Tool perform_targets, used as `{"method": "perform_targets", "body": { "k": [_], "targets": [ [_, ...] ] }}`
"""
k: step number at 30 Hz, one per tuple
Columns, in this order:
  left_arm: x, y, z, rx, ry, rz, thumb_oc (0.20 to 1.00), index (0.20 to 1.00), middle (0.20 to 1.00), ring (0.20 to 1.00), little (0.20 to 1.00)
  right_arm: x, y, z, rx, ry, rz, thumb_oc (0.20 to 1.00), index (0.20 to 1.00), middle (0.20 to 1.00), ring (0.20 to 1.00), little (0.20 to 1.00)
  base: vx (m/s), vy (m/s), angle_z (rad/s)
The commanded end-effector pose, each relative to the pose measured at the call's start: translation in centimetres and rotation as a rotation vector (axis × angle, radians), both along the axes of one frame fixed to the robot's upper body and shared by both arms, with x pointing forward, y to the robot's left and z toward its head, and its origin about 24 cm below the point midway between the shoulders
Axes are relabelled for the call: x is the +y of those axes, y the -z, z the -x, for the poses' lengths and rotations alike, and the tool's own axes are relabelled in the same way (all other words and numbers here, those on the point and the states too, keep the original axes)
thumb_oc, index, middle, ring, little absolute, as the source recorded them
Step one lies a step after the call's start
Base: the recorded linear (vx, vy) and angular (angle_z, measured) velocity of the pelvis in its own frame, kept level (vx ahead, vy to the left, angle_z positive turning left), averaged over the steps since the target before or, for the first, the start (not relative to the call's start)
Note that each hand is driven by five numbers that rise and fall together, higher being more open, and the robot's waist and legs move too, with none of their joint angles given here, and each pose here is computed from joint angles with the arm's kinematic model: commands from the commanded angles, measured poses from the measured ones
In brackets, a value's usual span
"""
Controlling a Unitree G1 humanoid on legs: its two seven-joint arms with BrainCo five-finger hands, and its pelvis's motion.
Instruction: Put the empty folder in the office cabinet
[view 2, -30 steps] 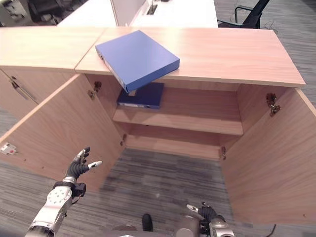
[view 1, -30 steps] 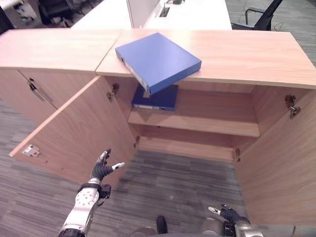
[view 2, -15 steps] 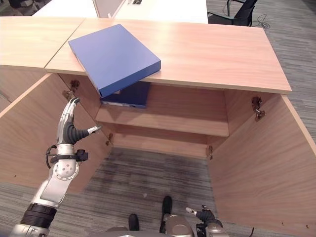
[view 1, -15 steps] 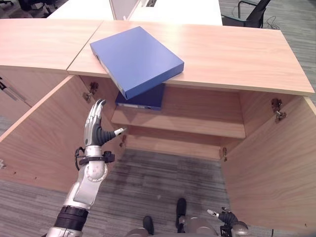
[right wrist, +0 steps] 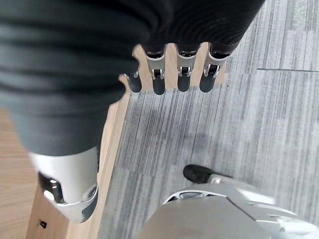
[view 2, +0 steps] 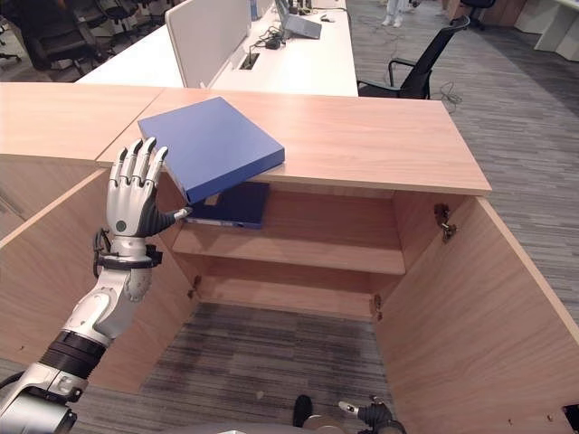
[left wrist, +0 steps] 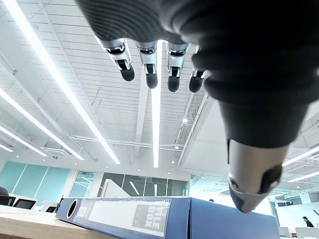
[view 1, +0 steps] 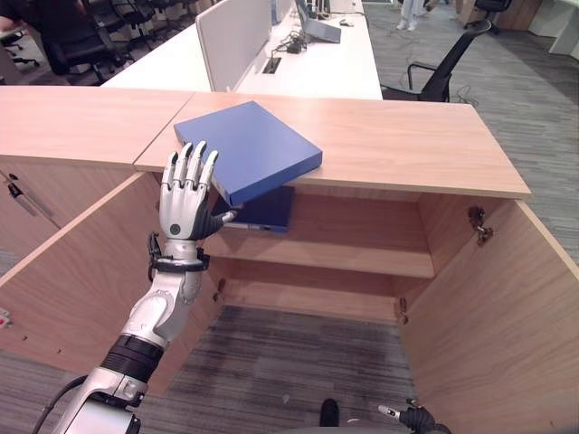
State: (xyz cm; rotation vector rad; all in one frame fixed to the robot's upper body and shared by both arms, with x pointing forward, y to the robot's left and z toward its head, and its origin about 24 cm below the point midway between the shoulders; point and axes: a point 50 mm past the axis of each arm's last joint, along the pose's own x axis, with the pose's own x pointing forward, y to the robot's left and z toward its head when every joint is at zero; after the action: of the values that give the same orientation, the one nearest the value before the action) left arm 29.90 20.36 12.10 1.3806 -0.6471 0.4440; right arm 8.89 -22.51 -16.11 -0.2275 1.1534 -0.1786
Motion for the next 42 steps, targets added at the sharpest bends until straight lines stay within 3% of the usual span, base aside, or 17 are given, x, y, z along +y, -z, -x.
{"method": "perform_targets", "body": {
  "k": [1,19,42],
  "targets": [
    [0.8,-3.2,-1.5,-0.100,-0.039,-0.094,1.000,1.000,1.000,1.000,1.000,0.6,-0.1,-1.5,-0.031,-0.026,-0.002,1.000,1.000,1.000,1.000,1.000,0.02,-0.002,-0.05],
    [0.9,-1.7,-2.2,0.013,-0.051,-0.032,1.000,1.000,1.000,1.000,1.000,0.3,0.0,-0.6,-0.005,-0.015,0.003,1.000,1.000,1.000,1.000,1.000,0.00,0.000,-0.02],
    [1.4,-2.7,-4.8,0.024,-0.176,-0.102,1.000,1.000,1.000,1.000,1.000,0.2,0.3,0.7,0.039,-0.007,0.019,1.000,1.000,1.000,1.000,1.000,0.00,0.001,-0.04]
  ]
}}
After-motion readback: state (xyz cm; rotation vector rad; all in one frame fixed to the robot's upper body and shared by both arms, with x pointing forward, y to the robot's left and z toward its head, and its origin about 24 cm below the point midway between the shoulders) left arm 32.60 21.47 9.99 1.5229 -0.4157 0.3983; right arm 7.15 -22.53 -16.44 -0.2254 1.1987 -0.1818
